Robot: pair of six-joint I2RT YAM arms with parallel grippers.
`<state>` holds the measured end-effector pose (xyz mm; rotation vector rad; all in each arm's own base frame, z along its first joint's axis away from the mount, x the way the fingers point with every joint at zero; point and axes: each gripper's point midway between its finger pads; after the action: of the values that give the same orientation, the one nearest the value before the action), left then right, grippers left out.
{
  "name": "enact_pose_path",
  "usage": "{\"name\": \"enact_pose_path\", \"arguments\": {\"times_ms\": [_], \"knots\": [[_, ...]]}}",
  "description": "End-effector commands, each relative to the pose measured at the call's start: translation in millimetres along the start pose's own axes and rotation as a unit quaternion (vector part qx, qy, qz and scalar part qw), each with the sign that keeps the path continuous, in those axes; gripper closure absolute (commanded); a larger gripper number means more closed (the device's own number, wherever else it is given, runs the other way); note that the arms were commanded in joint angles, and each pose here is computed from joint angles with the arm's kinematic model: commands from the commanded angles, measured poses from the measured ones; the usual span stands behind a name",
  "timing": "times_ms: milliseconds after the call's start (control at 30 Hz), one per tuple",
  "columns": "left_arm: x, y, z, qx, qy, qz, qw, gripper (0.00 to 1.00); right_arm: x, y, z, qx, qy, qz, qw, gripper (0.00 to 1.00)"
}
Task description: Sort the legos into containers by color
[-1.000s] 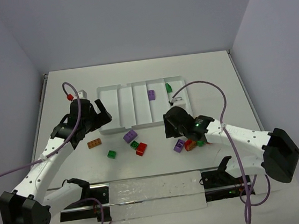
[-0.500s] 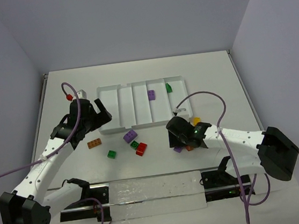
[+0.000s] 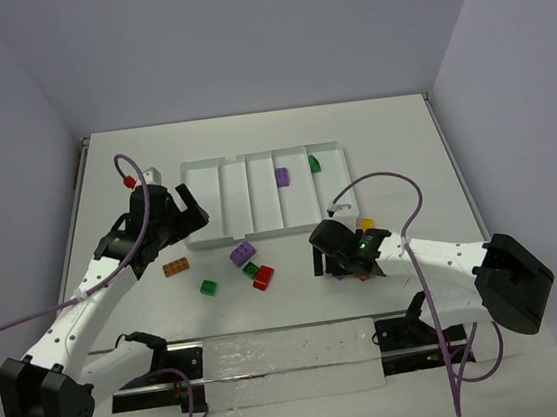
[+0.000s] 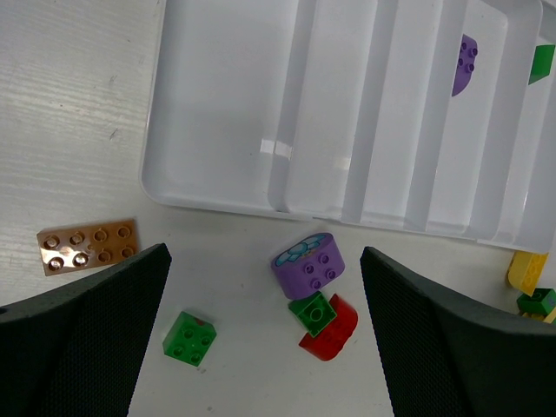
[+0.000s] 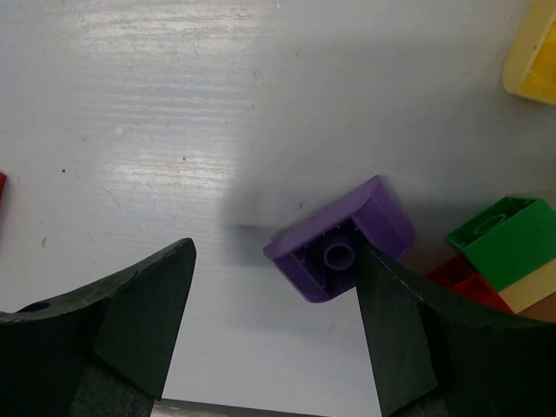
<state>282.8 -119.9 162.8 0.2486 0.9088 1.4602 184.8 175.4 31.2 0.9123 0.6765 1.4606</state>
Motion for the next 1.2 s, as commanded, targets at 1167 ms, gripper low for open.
{"name": "enact_pose_path", "arguments": {"times_ms": [1167], "knots": [[-6,12,4,-0.016,0.016,-0.022,0.999,0.01,73,18,-34,0.034,0.083,0.055,0.994,0.00]]}}
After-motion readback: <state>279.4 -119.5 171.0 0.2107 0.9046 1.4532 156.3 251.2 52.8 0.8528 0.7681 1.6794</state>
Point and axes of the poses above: each gripper's point midway between its finger pads, its own y axis back along the fingers, its own x axis along the line the jaws close on, z = x × y, and after that the axes turned 1 degree about -y, right-handed
